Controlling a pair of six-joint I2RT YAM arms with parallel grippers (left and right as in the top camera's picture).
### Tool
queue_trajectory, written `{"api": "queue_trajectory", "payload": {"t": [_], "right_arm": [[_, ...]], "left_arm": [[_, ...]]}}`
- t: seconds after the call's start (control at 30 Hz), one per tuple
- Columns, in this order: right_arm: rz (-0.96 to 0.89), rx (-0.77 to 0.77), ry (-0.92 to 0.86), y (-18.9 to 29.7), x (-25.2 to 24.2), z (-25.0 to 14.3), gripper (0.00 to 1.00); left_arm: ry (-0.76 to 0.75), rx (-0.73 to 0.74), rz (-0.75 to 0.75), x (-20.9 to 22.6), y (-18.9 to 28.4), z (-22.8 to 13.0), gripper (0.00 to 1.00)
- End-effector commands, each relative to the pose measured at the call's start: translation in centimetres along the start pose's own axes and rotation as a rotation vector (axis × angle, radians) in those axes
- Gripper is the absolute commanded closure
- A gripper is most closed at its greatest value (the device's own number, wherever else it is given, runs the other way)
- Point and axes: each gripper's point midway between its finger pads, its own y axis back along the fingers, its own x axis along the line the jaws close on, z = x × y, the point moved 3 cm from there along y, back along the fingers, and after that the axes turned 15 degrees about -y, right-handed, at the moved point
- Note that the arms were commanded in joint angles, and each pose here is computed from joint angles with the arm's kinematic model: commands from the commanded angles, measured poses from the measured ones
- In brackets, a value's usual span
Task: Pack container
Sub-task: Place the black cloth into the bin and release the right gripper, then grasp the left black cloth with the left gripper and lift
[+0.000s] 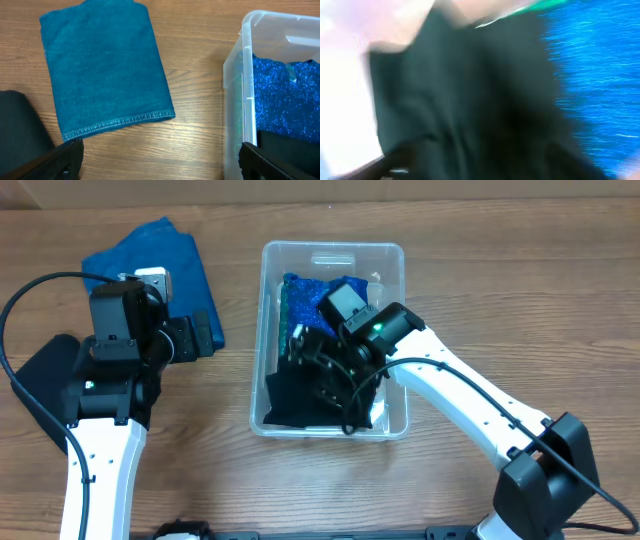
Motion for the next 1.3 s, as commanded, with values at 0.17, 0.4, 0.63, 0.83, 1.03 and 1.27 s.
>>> {"api": "queue_trajectory", "payload": {"t": [0.17,0.4,0.63,0.83,1.03,1.27], "right_arm": [[-0.277,-0.189,-0.283,4.2,-4.8,2.5,0.00],[-0.336,-0.489,-0.583,14.5,-8.5,2.2,0.00],[-0.384,-0.475,-1.025,19.4,-18.4,-7.1,0.00],[-0.347,-0.449,-1.072,18.6,-19.7,-7.9,0.00],[-0.338,-0.376,-1.095,16.5,-20.4,-8.3,0.00],[-0.332,-0.344,-1.104,15.4,-20.8,-8.4,0.00]], "left_arm": [[0.006,-0.008,-0.012,-0.2,0.3,0.6,0.00],[0.122,0.014,0.096,2.2,1.5,-0.4,0.00],[0.740,0.144,0.346,16.9,3.8,-9.5,0.00],[0.984,0.282,0.380,25.5,-0.3,-19.4,0.00],[0.867,0.292,0.100,25.3,-7.8,-22.4,0.01],[0.933,0.338,0.027,24.6,-11.2,-25.0,0.00]]}}
